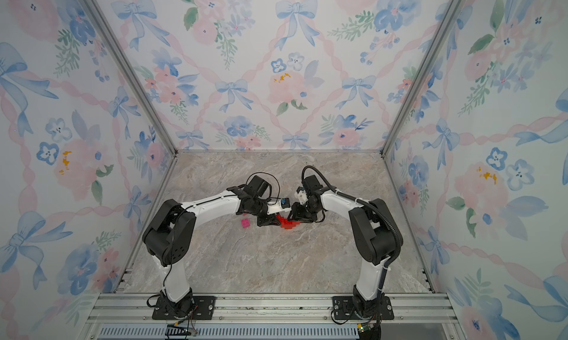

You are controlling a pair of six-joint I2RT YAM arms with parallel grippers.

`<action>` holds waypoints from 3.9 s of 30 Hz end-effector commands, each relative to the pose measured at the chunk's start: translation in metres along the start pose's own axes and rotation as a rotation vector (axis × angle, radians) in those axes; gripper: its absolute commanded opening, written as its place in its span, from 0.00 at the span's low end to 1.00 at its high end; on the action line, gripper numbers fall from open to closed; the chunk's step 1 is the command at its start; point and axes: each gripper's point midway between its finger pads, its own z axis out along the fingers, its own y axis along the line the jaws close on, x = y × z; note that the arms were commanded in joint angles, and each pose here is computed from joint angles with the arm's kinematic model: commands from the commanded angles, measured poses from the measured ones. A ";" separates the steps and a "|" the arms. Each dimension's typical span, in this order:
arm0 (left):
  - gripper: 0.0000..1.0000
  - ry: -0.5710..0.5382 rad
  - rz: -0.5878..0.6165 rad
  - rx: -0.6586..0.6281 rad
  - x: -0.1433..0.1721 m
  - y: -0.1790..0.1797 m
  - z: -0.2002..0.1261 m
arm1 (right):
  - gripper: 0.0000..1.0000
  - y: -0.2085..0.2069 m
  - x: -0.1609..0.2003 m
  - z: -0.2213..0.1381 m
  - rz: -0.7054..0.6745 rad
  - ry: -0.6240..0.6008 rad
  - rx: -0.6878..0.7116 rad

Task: Assemble the letter v with lego
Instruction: Assemble the lego brick with the lego brick, then adjust the lego brick at the center of the board.

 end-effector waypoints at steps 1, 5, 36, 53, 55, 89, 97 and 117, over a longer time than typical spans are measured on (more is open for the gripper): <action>0.00 0.177 -0.086 0.102 0.049 -0.028 0.021 | 0.49 -0.007 0.003 0.004 0.022 0.012 -0.001; 0.00 0.161 -0.071 0.081 0.040 -0.023 0.015 | 0.53 -0.003 -0.002 -0.007 0.012 -0.005 -0.004; 0.98 -0.234 -0.211 -0.059 -0.078 0.004 -0.111 | 0.85 0.015 -0.007 -0.114 -0.828 0.014 0.213; 0.96 -0.589 -0.787 -0.630 -0.008 0.036 -0.263 | 0.70 0.040 0.007 -0.031 -1.315 0.257 0.208; 0.94 -0.600 -0.785 -0.648 -0.004 0.036 -0.270 | 0.70 0.042 0.011 -0.025 -1.315 0.264 0.183; 0.93 -0.581 -0.770 -0.698 0.010 0.039 -0.275 | 0.49 0.018 0.018 0.014 -1.267 0.345 0.151; 0.93 -0.581 -0.769 -0.700 0.011 0.039 -0.276 | 0.41 0.018 0.019 0.014 -1.253 0.357 0.134; 0.93 -0.575 -0.786 -0.659 0.011 0.041 -0.266 | 0.27 0.026 0.063 -0.007 -1.149 0.615 -0.134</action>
